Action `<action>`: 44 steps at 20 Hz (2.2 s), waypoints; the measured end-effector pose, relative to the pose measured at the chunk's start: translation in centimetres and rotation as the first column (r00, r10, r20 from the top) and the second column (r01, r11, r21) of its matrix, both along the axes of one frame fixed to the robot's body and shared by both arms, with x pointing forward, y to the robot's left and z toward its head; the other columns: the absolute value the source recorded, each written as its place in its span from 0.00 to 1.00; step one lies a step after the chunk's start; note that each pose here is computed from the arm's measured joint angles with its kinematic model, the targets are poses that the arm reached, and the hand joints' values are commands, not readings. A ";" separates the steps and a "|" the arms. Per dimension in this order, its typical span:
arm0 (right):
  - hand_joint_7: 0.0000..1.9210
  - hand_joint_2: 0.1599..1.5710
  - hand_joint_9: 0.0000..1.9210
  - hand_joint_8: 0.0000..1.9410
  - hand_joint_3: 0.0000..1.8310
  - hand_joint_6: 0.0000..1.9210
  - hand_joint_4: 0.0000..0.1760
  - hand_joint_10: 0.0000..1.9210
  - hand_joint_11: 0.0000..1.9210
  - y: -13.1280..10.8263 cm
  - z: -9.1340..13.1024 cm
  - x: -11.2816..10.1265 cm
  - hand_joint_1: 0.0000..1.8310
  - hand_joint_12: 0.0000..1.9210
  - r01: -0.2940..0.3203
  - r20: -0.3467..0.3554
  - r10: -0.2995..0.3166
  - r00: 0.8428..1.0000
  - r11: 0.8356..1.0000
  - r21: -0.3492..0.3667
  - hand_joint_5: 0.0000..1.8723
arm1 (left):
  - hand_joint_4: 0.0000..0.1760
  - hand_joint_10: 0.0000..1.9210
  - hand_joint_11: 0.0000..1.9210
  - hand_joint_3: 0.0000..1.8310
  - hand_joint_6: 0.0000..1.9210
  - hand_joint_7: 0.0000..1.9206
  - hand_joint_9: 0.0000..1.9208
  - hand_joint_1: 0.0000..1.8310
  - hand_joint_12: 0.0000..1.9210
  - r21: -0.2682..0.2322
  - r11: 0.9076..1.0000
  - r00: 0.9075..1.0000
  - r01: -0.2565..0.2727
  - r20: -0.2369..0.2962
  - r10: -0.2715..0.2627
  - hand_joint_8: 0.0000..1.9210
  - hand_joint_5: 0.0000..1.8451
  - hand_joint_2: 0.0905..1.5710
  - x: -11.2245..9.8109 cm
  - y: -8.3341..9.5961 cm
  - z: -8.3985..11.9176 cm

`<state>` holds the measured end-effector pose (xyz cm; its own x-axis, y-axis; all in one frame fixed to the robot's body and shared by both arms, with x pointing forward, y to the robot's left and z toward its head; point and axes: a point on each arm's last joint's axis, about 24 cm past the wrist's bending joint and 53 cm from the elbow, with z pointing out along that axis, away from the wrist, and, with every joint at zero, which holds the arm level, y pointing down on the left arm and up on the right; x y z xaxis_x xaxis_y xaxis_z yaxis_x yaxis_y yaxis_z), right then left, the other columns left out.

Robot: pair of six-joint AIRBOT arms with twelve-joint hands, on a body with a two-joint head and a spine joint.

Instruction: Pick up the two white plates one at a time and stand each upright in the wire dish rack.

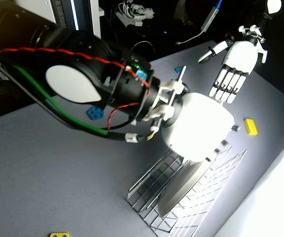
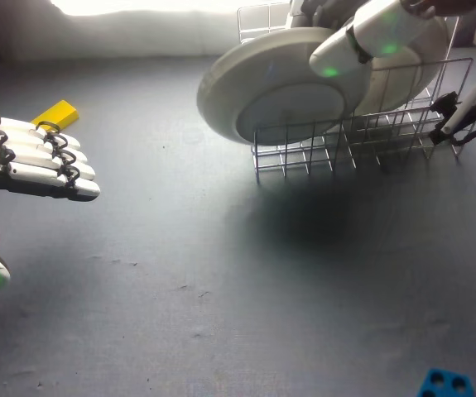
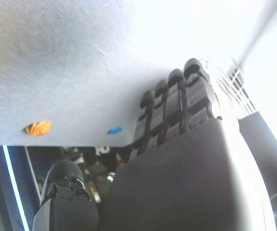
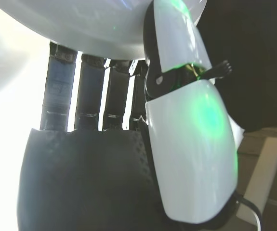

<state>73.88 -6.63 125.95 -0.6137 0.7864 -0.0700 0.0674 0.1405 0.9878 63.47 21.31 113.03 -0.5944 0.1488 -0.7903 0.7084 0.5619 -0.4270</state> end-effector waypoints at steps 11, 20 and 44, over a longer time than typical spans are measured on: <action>0.50 0.68 0.49 0.52 0.00 0.59 0.00 0.58 0.41 -2.0 -1.1 0.3 0.75 0.59 0.031 0.011 -0.031 0.999 0.999 -0.013 0.46 | 0.00 0.00 0.00 0.00 0.00 0.03 0.02 0.00 0.05 0.000 1.000 1.000 0.000 0.000 0.000 0.00 0.04 0.64 0.0 0.0 0.0; 0.48 0.67 0.46 0.03 0.00 0.11 0.00 0.10 0.27 -2.2 -2.3 0.2 0.66 0.61 0.025 0.082 -0.019 0.996 0.997 -0.078 0.41 | 0.00 0.00 0.00 0.00 0.00 0.03 0.02 0.00 0.06 0.000 1.000 1.000 0.000 0.000 0.000 0.00 0.04 0.64 0.0 0.0 0.0; 0.14 0.65 0.13 0.00 0.00 0.01 0.00 0.00 0.00 -1.6 0.4 -0.3 0.48 0.51 0.012 0.158 -0.001 0.987 0.998 -0.068 0.15 | 0.00 0.00 0.00 0.00 0.00 0.03 0.02 0.00 0.05 0.004 1.000 1.000 0.002 -0.004 -0.002 0.00 0.04 0.64 -0.1 0.0 -0.2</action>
